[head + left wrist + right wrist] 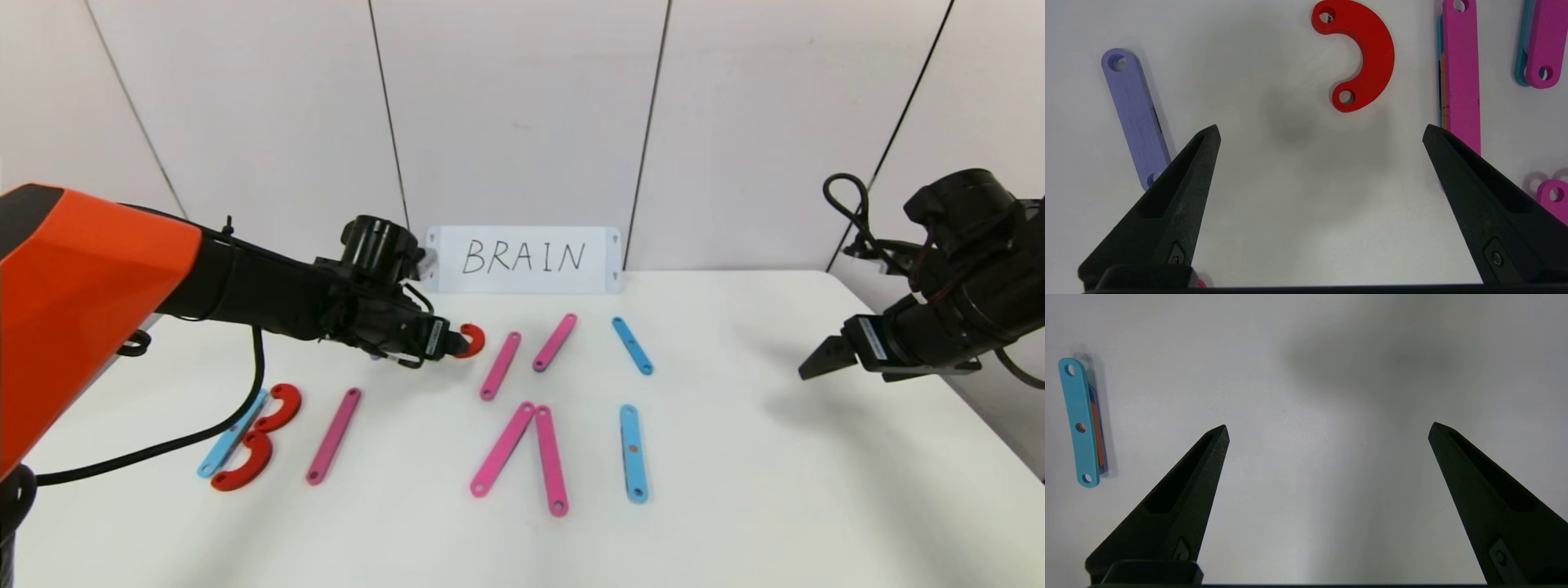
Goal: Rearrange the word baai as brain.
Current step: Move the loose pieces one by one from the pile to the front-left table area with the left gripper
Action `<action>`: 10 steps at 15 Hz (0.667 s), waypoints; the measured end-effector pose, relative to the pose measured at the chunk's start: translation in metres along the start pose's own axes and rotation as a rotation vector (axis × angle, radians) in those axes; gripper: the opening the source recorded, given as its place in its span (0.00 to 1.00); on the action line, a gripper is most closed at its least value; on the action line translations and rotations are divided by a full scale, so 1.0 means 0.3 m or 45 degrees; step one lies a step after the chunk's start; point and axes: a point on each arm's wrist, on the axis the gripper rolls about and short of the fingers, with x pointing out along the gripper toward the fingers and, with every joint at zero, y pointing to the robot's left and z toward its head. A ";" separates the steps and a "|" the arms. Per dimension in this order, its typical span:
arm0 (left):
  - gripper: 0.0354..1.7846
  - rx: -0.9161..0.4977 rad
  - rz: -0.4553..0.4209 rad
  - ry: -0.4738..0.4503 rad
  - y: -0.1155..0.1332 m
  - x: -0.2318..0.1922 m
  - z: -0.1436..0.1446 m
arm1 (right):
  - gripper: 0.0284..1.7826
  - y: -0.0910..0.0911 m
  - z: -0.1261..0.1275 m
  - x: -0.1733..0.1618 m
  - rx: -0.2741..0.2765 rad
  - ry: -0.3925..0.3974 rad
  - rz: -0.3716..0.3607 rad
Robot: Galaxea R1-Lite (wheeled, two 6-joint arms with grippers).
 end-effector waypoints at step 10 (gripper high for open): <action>0.97 0.016 -0.053 0.026 -0.075 0.081 0.034 | 0.96 -0.005 0.002 0.011 0.005 0.009 -0.003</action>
